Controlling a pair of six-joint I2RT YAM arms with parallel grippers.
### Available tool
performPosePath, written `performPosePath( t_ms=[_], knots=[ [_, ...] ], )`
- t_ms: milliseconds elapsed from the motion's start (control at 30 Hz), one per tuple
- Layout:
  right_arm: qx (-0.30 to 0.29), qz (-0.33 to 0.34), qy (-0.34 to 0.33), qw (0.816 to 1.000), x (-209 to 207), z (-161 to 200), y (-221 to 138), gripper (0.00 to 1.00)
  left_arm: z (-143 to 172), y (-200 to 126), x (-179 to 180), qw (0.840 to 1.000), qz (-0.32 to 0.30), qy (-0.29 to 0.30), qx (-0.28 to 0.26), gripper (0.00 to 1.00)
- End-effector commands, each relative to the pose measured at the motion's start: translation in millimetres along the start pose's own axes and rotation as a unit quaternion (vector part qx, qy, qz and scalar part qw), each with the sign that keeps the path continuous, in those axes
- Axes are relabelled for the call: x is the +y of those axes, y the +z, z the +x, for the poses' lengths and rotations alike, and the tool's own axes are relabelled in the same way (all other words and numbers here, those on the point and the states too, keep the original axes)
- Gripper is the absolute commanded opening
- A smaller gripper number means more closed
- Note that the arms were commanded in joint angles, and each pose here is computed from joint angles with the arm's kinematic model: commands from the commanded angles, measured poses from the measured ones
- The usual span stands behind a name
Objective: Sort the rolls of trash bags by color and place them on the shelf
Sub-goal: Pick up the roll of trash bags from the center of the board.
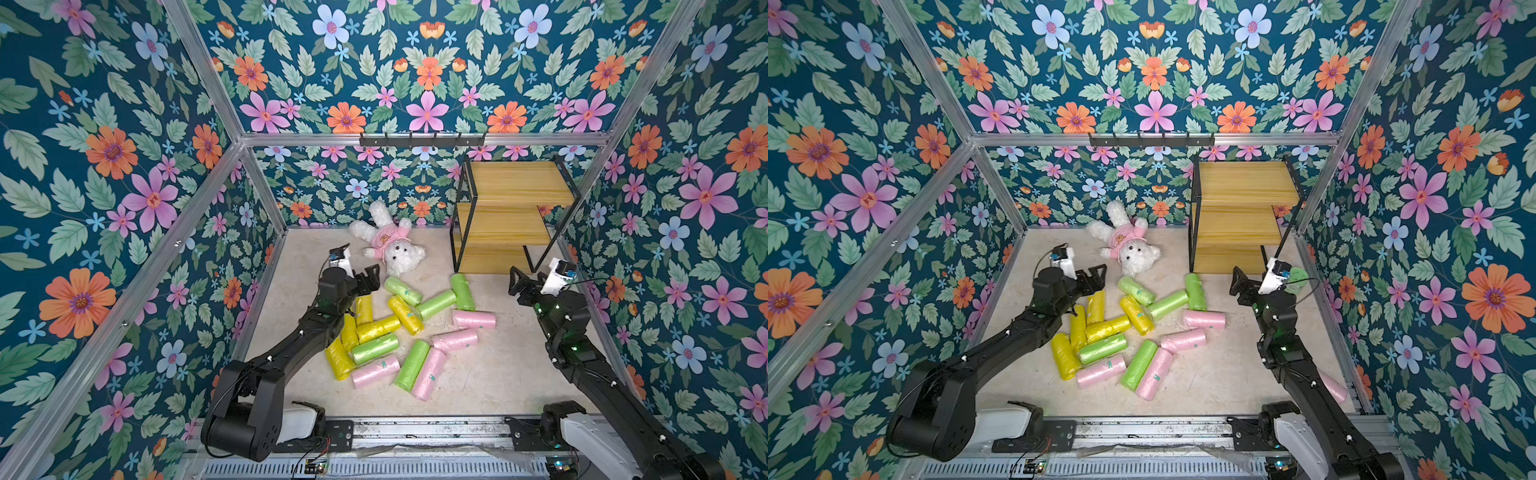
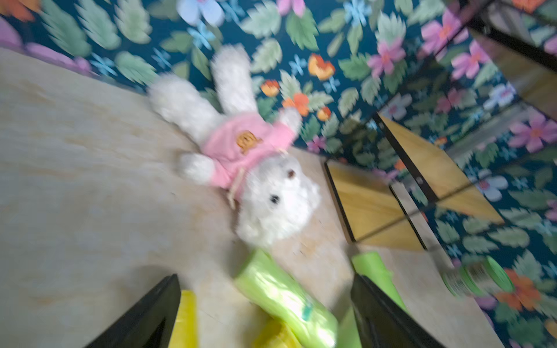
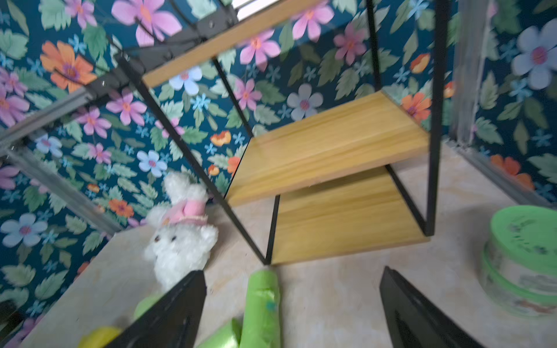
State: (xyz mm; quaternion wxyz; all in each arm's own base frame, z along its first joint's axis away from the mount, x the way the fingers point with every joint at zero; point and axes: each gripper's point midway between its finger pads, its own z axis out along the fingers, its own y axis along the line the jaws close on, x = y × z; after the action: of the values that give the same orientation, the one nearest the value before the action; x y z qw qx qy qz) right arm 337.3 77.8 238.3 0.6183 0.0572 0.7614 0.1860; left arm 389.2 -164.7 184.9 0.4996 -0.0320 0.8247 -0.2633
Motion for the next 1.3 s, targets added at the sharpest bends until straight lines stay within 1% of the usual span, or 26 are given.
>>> performPosePath(
  t_ms=[0,67,167,267,367,433,533,600,767,933,1100,1267],
  knots=[
    [0.108,-0.020,-0.022,0.994,10,48,2,0.94,57,3,-6,0.991,-0.025,0.018,0.130,0.90],
    [0.150,-0.033,-0.027,0.988,16,65,6,0.93,72,4,-21,0.986,-0.016,0.037,0.159,0.89],
    [0.192,-0.044,-0.056,0.979,27,88,11,0.92,87,7,-53,0.982,0.021,0.053,0.181,0.89],
    [0.209,-0.048,-0.058,0.975,32,105,17,0.93,101,14,-82,0.977,0.045,0.070,0.197,0.89],
    [0.215,-0.053,-0.032,0.975,33,117,25,0.93,117,26,-96,0.971,0.056,0.087,0.215,0.88],
    [0.211,-0.057,-0.014,0.976,35,122,32,0.92,123,33,-102,0.966,0.064,0.107,0.224,0.87],
    [0.202,-0.063,0.011,0.977,38,126,46,0.90,124,43,-102,0.963,0.052,0.132,0.229,0.87],
    [0.203,-0.060,0.019,0.977,38,129,58,0.88,122,46,-102,0.964,0.049,0.137,0.225,0.87],
    [0.235,-0.054,0.019,0.970,38,151,79,0.80,121,45,-100,0.964,0.047,0.137,0.222,0.88],
    [0.272,-0.054,0.017,0.961,38,177,84,0.77,121,41,-96,0.965,0.040,0.139,0.218,0.88],
    [0.283,-0.040,0.012,0.958,32,189,85,0.74,120,42,-97,0.966,0.042,0.140,0.215,0.88],
    [0.298,-0.011,0.002,0.954,19,201,86,0.68,120,42,-97,0.965,0.044,0.141,0.215,0.88]
  ],
)
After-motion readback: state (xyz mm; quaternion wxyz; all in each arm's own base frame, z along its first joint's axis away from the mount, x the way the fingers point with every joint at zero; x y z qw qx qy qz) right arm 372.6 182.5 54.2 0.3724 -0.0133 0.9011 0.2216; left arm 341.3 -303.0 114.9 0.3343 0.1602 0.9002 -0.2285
